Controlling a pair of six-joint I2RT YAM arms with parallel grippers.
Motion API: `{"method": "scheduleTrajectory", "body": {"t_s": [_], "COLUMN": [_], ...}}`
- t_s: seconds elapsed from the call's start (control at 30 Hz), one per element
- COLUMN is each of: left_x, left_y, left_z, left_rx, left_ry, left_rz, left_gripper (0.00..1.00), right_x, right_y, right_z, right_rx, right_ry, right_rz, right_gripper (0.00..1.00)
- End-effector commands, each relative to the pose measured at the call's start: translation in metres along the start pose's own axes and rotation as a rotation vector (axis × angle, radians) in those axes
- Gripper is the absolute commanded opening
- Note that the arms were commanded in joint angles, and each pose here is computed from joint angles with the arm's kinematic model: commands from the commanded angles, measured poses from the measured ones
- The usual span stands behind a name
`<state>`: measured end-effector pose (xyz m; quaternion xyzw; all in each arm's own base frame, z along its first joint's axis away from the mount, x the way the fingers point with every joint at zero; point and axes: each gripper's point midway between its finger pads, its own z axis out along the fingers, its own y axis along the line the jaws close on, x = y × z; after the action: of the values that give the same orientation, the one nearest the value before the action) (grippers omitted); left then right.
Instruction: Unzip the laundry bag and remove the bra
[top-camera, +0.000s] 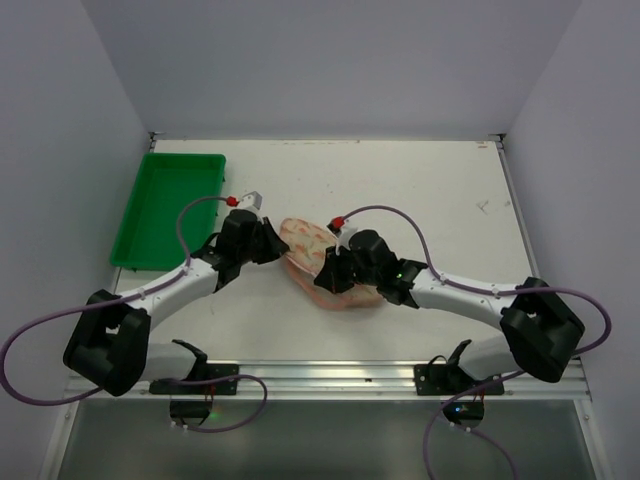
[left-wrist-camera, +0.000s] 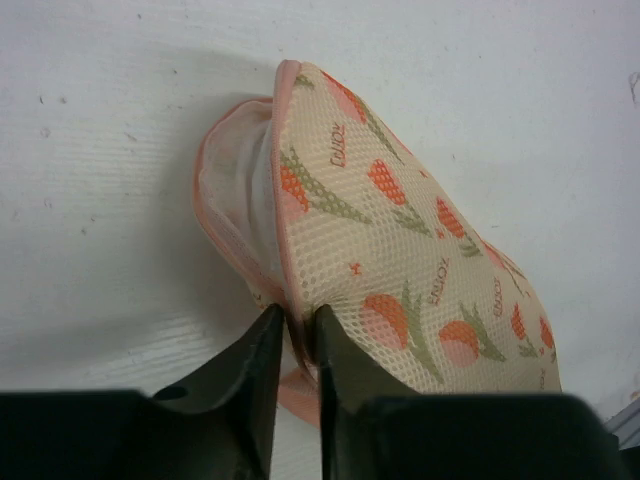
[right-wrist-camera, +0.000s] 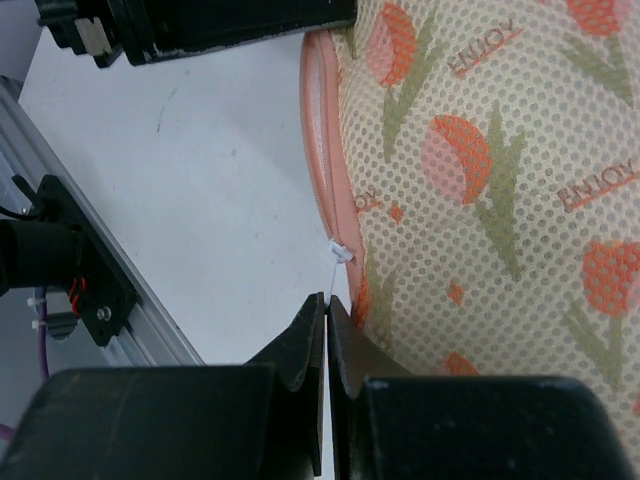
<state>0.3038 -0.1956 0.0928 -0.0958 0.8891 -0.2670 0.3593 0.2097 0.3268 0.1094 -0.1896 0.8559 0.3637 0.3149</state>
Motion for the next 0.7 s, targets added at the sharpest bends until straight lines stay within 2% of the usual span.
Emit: {"method": "scheduleTrajectory", "body": {"t_s": [0.0, 0.07, 0.1, 0.17, 0.2, 0.23, 0.33, 0.47, 0.67], "left_x": [-0.037, -0.034, -0.032, -0.026, -0.020, -0.018, -0.004, 0.022, 0.047], "left_y": [0.006, 0.000, -0.002, -0.003, -0.005, -0.005, -0.009, -0.023, -0.043], "left_z": [0.002, -0.001, -0.005, -0.009, -0.013, -0.016, -0.023, -0.026, -0.014], "left_rx": [-0.038, -0.012, 0.005, 0.018, 0.042, 0.047, 0.093, 0.180, 0.196], "left_ry": [-0.093, -0.084, -0.079, -0.068, -0.056, -0.051, -0.024, 0.039, 0.077], "left_rz": [0.035, 0.011, -0.017, -0.056, -0.064, -0.073, -0.128, -0.198, -0.191], "left_gripper": [0.23, 0.36, 0.53, 0.77, 0.92, 0.97, 1.00, 0.97, 0.89], "right_x": [-0.005, -0.006, -0.007, -0.011, -0.012, -0.010, -0.014, -0.014, -0.014], "right_y": [0.016, 0.017, 0.017, 0.018, 0.019, 0.016, 0.018, 0.018, 0.019], "right_z": [0.005, 0.012, 0.015, 0.022, 0.025, 0.030, 0.038, 0.046, 0.043], "right_rx": [-0.071, -0.080, -0.082, -0.089, -0.092, -0.085, -0.096, -0.106, -0.109], "right_ry": [-0.009, -0.009, -0.011, -0.020, -0.024, -0.016, -0.023, -0.016, -0.018], "right_rz": [0.011, 0.021, 0.024, 0.027, 0.028, 0.027, 0.017, 0.010, 0.000], "right_gripper": [0.00, 0.00, 0.00, 0.00, 0.00, 0.00, 0.00, 0.00, 0.00]}}
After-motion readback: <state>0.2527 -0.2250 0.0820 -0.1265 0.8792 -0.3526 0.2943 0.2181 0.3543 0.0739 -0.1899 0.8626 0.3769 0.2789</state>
